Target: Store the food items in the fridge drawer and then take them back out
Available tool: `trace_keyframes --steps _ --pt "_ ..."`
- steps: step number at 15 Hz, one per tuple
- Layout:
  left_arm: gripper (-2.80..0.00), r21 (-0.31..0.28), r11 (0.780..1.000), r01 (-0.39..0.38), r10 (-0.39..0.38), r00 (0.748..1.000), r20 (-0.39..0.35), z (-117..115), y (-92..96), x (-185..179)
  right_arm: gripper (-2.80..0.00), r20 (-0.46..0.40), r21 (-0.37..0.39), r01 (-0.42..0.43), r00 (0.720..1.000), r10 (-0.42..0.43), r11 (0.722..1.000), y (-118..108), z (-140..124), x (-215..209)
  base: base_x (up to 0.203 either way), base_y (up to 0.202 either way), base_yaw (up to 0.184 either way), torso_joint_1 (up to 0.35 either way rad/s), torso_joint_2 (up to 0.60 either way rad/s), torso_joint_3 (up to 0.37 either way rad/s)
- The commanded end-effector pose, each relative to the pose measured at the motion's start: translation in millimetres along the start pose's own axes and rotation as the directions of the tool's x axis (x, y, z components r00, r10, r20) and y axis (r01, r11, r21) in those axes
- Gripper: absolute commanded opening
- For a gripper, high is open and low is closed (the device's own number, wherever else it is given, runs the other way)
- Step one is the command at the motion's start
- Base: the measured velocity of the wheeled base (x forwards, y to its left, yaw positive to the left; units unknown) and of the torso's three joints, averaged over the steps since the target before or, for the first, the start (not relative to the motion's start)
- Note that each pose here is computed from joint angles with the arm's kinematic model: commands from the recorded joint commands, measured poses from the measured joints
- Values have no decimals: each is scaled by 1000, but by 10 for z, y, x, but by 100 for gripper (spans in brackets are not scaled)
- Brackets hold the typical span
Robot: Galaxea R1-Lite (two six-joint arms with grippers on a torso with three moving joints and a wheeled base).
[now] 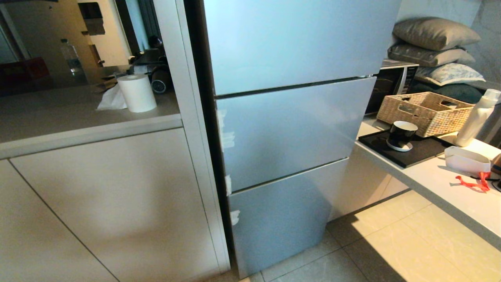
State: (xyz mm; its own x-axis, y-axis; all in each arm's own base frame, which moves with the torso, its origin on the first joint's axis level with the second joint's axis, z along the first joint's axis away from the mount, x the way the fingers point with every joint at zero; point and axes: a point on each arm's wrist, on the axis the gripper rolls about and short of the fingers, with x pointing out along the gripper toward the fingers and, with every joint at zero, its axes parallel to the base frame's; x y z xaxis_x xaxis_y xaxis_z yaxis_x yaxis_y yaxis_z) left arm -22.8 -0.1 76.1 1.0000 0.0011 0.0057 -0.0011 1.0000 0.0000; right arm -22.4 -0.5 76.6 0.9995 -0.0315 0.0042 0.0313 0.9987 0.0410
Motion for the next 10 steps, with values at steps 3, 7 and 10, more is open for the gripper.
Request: trace_keyframes --steps 3,7,10 --pt "-280 0 1000 0 0 1000 -3 -4 0 2 -280 2 1 1 1000 -1 1000 0 -5 -4 0 0 0 0 0 0" --pt "-280 0 1000 0 0 1000 -3 -4 0 2 -280 2 1 1 1000 -1 1000 0 -5 -4 0 0 0 0 0 0" --pt "-280 0 1000 0 0 1000 -3 -4 0 2 -280 2 2 2 1000 -2 1000 -1 -5 -4 0 0 0 0 0 0"
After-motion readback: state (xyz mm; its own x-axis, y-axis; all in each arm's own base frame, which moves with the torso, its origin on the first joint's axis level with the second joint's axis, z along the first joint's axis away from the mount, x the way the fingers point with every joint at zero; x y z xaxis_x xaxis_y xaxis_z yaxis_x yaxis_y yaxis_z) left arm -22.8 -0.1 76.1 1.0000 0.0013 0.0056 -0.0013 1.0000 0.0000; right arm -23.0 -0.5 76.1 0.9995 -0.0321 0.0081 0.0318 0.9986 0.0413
